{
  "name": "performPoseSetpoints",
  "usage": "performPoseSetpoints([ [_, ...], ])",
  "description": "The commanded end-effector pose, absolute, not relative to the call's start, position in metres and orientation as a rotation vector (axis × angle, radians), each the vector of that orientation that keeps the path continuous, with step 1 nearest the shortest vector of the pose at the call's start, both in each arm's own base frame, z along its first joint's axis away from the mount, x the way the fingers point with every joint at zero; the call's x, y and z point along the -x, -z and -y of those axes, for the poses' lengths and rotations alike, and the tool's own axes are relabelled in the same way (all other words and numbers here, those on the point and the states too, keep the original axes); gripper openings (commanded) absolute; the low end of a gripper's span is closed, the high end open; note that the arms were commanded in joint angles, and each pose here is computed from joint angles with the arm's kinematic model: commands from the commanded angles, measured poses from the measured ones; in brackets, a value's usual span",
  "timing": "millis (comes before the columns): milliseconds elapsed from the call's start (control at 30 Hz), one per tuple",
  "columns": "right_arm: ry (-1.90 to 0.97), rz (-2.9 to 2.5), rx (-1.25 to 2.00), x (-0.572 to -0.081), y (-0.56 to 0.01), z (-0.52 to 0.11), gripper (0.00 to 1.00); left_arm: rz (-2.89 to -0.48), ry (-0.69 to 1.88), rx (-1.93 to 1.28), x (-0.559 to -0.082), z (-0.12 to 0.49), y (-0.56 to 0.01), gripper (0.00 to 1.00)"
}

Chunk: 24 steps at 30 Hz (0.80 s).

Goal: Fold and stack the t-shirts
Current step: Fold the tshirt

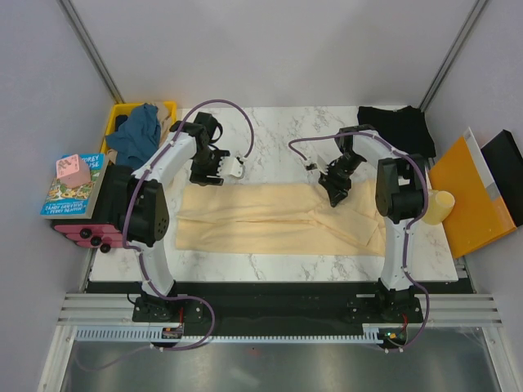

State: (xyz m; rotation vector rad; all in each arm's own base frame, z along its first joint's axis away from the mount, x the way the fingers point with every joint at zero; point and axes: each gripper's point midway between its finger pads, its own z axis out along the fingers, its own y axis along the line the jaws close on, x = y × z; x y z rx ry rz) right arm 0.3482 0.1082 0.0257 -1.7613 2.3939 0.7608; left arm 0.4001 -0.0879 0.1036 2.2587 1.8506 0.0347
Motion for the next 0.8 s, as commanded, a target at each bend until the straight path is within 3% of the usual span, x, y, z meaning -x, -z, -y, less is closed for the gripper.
performPoseSetpoints([
  [0, -0.754, -2.364, 1.737, -0.36, -0.026, -0.112, 0.46, -1.838, -0.034, -2.217, -0.408, 0.097, -0.111, 0.71],
  [100, -0.763, -2.365, 1.736, -0.36, -0.026, -0.114, 0.42, -1.84, -0.031, -2.216, -0.409, 0.097, -0.11, 0.71],
  [200, -0.765, -2.363, 1.753, -0.358, -0.028, -0.114, 0.17, -1.841, -0.026, -2.22, -0.408, 0.098, -0.108, 0.71],
  [233, -0.77, -2.362, 1.761, -0.356, -0.03, -0.114, 0.04, -1.842, -0.022, -2.222, -0.408, 0.099, -0.107, 0.71],
  [267, -0.763, -2.361, 1.765, -0.355, -0.031, -0.113, 0.0, -1.843, -0.024, -2.222, -0.408, 0.098, -0.107, 0.71],
  [767, -0.628, -2.239, 1.757, -0.369, -0.091, -0.124, 0.0, -1.844, 0.017, -2.217, -0.406, 0.106, -0.101, 0.71],
])
